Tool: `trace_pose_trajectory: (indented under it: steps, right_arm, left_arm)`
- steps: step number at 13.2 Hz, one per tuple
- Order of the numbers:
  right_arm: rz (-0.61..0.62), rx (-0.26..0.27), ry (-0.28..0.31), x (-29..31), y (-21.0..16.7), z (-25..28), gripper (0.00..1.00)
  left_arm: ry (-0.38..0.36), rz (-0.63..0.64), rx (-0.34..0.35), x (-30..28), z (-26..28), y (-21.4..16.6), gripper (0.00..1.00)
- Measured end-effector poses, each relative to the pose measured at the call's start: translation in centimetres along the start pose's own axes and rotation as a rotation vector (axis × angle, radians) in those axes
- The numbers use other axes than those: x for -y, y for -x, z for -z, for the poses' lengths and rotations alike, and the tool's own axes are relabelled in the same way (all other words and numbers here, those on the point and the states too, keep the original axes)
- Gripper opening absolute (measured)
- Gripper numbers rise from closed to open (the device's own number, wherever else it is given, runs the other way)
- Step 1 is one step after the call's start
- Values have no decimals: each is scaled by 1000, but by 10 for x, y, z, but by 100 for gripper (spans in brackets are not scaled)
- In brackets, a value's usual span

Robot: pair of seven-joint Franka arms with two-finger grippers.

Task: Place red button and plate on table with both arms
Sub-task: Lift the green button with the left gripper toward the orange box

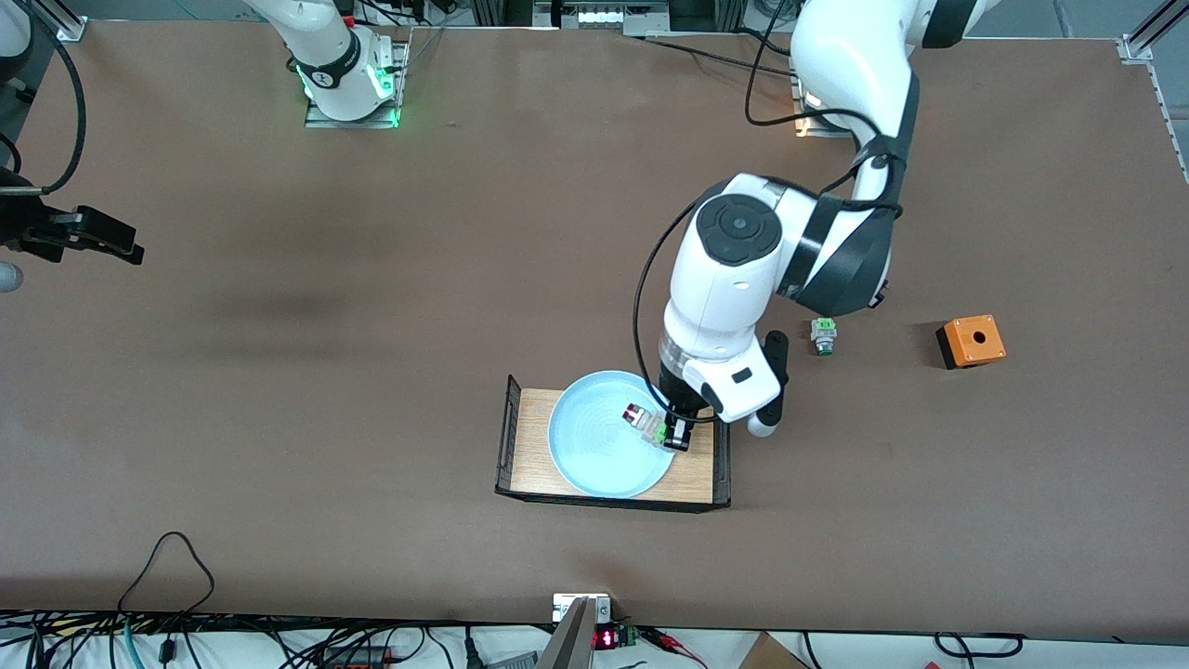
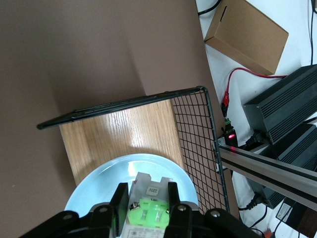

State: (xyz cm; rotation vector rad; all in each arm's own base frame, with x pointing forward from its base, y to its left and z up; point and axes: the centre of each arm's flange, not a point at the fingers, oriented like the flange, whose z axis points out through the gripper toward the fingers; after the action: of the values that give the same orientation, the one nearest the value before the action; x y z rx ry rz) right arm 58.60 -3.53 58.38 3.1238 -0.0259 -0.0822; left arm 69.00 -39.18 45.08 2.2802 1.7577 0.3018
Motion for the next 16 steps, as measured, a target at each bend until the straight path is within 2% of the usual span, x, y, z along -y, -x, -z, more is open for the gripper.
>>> trace_pose_trajectory:
  steps: [3, 6, 11, 16]
  right_arm:
    - [3, 0, 0, 2, 0, 0, 100]
    - [3, -1, 0, 2, 0, 0, 100]
    - [5, 0, 0, 3, 0, 0, 100]
    - [35, -3, 3, 21, -9, -10, 100]
  left_arm:
    - [-5, -105, 2, -4, 44, -16, 37]
    - [-30, -212, -11, -8, 54, -52, 37]
    - [-161, -497, -9, -1, 29, -141, 37]
    - [-308, -754, 73, 34, -21, -218, 37]
